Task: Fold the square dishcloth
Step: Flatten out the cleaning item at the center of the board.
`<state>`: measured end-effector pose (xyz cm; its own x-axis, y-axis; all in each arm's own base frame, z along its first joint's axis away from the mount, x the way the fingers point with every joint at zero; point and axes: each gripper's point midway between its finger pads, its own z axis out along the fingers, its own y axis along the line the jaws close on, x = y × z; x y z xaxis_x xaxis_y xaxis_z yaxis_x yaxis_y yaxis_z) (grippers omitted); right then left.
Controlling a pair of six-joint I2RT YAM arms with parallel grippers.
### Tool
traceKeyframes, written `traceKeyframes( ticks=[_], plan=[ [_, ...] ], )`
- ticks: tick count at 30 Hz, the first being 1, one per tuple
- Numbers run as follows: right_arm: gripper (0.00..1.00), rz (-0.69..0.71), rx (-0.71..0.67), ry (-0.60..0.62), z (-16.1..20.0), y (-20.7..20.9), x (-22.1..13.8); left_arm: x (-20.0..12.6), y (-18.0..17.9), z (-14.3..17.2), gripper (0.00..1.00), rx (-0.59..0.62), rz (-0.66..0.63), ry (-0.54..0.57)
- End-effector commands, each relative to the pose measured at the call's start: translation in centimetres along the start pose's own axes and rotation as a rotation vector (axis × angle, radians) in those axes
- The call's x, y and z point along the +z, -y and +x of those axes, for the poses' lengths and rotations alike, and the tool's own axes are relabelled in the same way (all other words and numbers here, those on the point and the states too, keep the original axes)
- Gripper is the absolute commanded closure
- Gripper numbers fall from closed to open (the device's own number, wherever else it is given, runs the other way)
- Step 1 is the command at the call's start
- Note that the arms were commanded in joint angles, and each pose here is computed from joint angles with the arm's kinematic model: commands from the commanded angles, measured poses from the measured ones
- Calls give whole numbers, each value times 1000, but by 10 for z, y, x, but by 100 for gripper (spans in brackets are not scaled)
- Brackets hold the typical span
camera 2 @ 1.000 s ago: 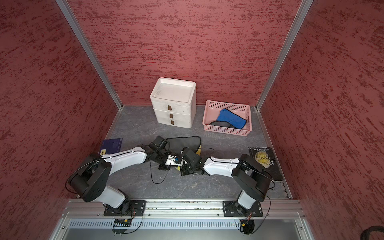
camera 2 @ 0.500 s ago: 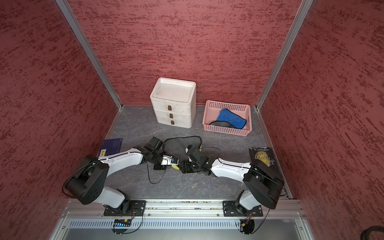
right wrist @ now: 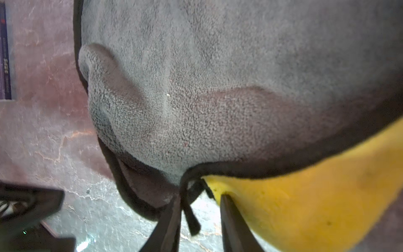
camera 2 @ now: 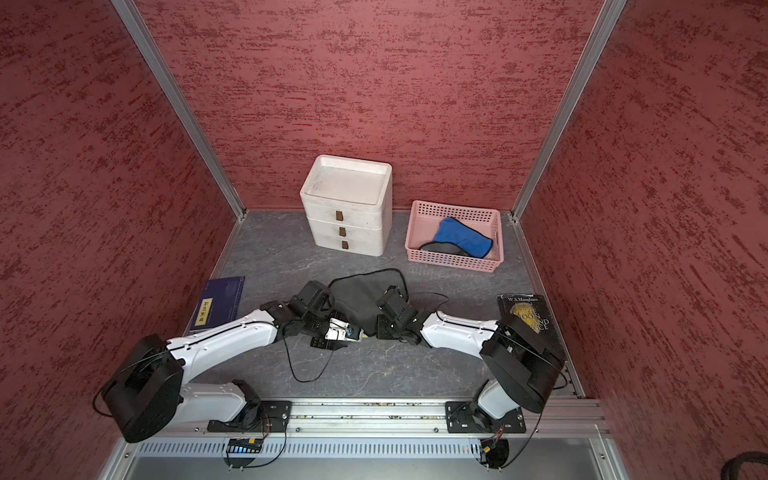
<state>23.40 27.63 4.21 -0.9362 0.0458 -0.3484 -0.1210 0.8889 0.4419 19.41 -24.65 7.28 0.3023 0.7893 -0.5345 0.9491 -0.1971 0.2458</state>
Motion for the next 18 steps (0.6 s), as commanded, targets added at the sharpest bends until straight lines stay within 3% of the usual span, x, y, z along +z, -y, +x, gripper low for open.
traceKeyframes(
  ticks=[1, 5, 14, 18],
  plan=[
    [80, 54, 10, 25, -8, 9, -2, 15, -15, -7, 38, -52, 17, 9],
    [99, 58, 14, 29, -6, 11, -6, 42, -26, 6, 38, -70, 43, -49],
    [100, -3, 15, 21, 2, 7, -11, 56, -33, -9, 38, -58, 70, 2],
    [100, -34, 16, 39, 2, 4, -22, 58, -25, -17, 48, -58, 131, 16]
  ],
)
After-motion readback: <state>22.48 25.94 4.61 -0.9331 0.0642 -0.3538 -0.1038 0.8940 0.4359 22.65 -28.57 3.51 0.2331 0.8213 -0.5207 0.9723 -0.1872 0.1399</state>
